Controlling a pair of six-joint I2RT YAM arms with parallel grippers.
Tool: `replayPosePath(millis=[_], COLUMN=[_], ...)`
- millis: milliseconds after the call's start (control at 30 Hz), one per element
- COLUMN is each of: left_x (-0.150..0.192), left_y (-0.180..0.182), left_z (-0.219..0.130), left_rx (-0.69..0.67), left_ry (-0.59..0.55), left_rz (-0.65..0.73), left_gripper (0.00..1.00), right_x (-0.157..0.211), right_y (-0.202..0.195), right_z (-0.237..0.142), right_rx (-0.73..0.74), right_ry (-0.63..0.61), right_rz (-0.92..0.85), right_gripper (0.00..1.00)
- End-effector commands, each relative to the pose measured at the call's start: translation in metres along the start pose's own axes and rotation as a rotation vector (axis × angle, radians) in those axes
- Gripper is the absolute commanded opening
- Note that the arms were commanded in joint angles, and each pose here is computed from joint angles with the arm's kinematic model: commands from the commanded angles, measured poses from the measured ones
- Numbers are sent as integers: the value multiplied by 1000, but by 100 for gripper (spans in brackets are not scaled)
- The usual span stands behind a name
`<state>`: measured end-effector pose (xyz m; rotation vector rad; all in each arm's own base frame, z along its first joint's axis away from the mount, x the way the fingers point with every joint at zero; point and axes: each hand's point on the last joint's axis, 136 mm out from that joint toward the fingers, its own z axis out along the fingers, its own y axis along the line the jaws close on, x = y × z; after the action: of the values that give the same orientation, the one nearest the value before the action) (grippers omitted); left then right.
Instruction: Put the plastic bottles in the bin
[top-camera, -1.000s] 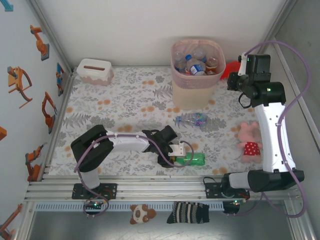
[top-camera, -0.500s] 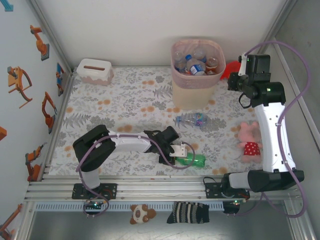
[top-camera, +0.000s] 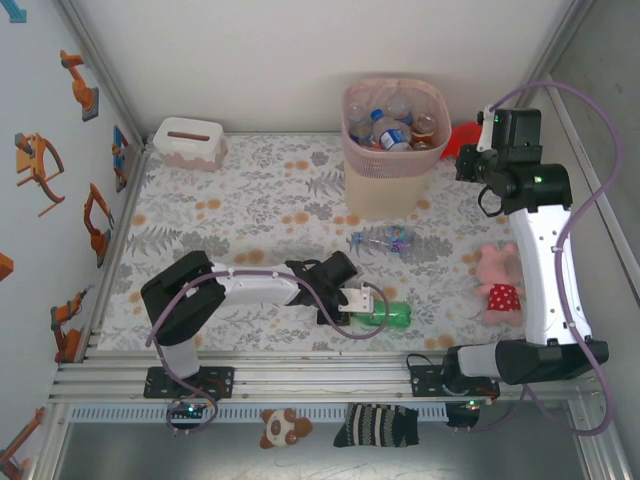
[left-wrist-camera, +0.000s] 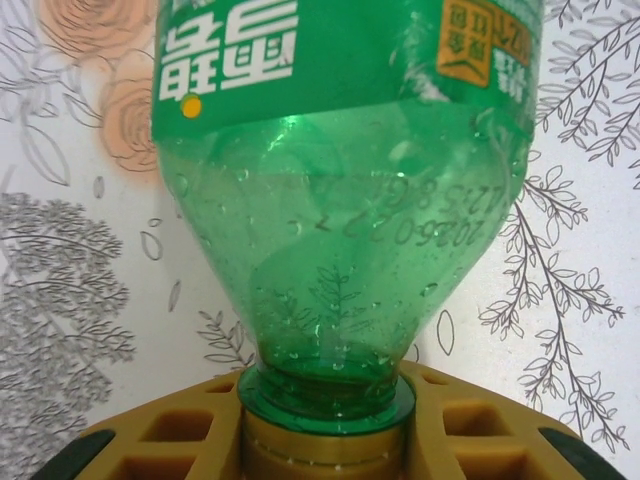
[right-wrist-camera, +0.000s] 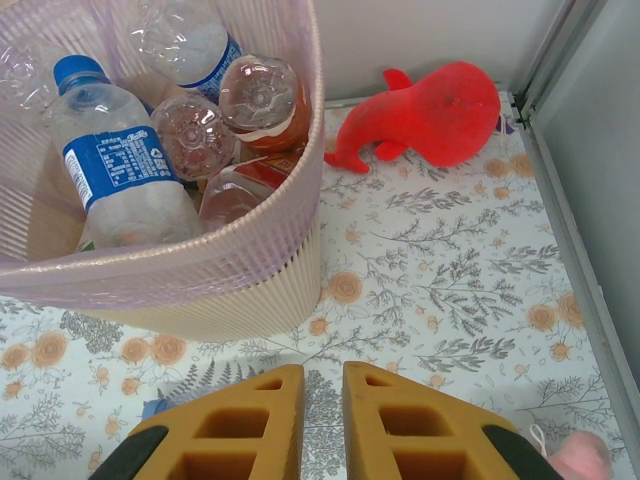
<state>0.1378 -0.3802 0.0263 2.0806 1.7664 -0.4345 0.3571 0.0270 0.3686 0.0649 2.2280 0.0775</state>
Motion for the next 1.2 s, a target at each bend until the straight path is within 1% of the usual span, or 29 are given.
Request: replayPosePath(millis=[0,200,367,467,667,867,967,1067,1167], left_x=[-14,-41,-62,-72,-90,-99,-102,-105,-108], left_y=[9,28,56,74,115,160,186,211,232], left_z=[-23,-56,-93,-117,-172,-226,-252,-276,-296], left_rx=[-29,-75,-123,-173,-302,-419,-479,-532,-544], left_ry=[-62,-191,-294,-343,-420,-467,-496,-533,-577], left_rz=[-23,-80,-165,-203,-251,-338,-407,-514,-656], left_gripper=[25,25,25,25,26,26,27,26,18], right_x=[-11,-15,-16,-17,-18,-17,-17,-17,-16], right_y=[1,0,0,-1,-1,0,2,4,6], right_z=[-20,-31,-40,-45,-52,-51,-50,-48,-46], right_rx=[-3,0,-2,2,-2,-11,-21,-32,-44], right_ry=[-55,-85,-97,-106,-116,-114,-112,-109,-106], right_rz=[-5,-2,-2,-2,-1,1,8,18,27], right_gripper=[17,17,17,17,17,17,17,17,17])
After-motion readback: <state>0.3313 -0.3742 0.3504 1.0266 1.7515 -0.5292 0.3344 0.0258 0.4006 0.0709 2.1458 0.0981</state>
